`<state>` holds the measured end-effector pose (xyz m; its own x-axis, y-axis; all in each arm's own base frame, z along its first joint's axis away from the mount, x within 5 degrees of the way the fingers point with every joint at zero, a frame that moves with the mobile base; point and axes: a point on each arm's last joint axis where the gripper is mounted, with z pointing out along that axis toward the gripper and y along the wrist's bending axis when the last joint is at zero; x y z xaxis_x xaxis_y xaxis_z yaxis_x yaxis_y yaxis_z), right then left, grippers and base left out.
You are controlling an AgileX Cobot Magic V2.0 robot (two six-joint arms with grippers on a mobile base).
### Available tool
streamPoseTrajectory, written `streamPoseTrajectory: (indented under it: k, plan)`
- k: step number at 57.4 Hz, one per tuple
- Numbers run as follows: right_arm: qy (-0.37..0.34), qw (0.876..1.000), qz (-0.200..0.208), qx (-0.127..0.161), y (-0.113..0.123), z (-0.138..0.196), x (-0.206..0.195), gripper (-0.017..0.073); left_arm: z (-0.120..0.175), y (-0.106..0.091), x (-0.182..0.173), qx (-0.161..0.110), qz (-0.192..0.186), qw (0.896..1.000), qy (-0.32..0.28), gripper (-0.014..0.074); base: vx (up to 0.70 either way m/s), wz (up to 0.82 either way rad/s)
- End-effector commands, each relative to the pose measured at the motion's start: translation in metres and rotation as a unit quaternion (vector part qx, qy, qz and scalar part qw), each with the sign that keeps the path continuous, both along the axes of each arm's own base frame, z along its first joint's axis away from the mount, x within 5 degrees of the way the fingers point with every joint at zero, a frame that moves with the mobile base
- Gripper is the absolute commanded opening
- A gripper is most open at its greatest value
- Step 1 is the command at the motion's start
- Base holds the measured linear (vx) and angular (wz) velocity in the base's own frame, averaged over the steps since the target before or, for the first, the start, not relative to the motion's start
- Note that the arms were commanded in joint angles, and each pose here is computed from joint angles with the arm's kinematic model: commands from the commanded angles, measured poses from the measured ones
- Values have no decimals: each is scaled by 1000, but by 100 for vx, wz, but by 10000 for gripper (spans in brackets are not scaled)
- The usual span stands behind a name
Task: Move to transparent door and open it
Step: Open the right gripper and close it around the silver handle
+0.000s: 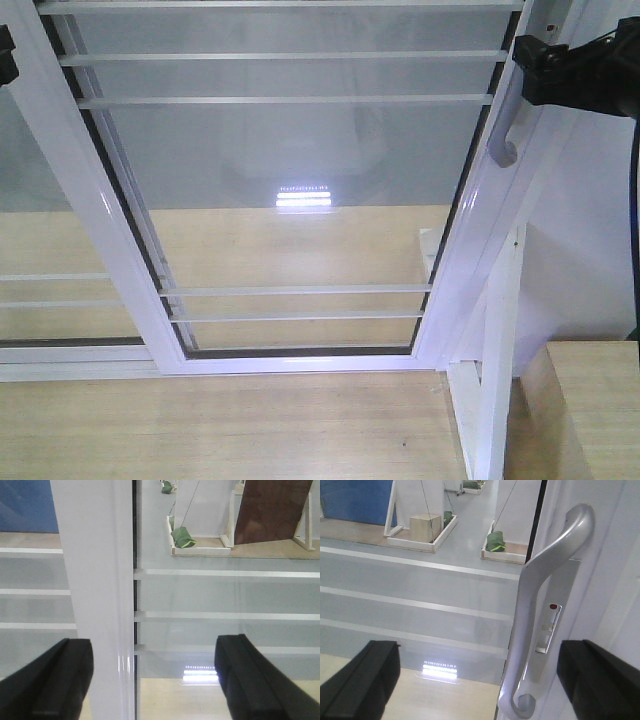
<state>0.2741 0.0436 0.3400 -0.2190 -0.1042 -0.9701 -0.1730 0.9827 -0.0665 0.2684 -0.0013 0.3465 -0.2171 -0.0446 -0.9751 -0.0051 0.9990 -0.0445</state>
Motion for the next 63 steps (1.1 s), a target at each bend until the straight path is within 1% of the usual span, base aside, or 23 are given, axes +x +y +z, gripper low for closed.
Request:
streamPoseTrajectory:
  k: [1, 8, 15, 21, 25, 28, 32, 34, 46, 55, 58, 63]
  plan:
    - [-73, 997, 6, 6, 2, 18, 7, 692, 25, -1, -3, -2, 0, 998, -64, 583, 0, 0]
    - [-74, 997, 7, 11, 5, 4, 24, 687, 24, -1, -4, -2, 0, 998, -59, 568, 0, 0]
    - [-71, 997, -2, 29, 5, -11, 39, 684, 24, -1, -4, -2, 0, 998, -59, 566, 0, 0]
    - [-62, 997, -29, 43, -6, -27, 53, 680, 24, -1, -4, -2, 0, 998, -59, 566, 0, 0]
    - [-61, 996, -47, 46, -16, -37, 62, 676, 24, -1, -4, -2, 0, 998, -59, 566, 0, 0]
    - [-62, 996, -55, 46, -21, -44, 68, 675, 24, -1, -4, -2, 0, 998, -59, 566, 0, 0]
    - [-68, 995, -54, 45, -21, -52, 74, 671, 24, -1, -4, -2, 0, 998, -59, 566, 0, 0]
    - [-73, 995, -51, 39, -20, -55, 77, 669, 24, -1, -4, -2, 0, 998, -59, 566, 0, 0]
    - [-106, 992, -49, 40, -19, -75, 93, 654, 25, -1, -4, -2, 0, 998, -60, 566, 0, 0]
    - [-113, 992, -50, 38, -19, -91, 101, 635, 24, -1, -4, -2, 0, 998, -59, 566, 0, 0]
    - [-119, 991, -47, 30, -18, -94, 103, 628, 24, -1, -4, -2, 0, 998, -59, 566, 0, 0]
    - [-130, 990, -49, 29, -19, -99, 105, 617, 24, -1, -4, -2, 0, 998, -59, 566, 0, 0]
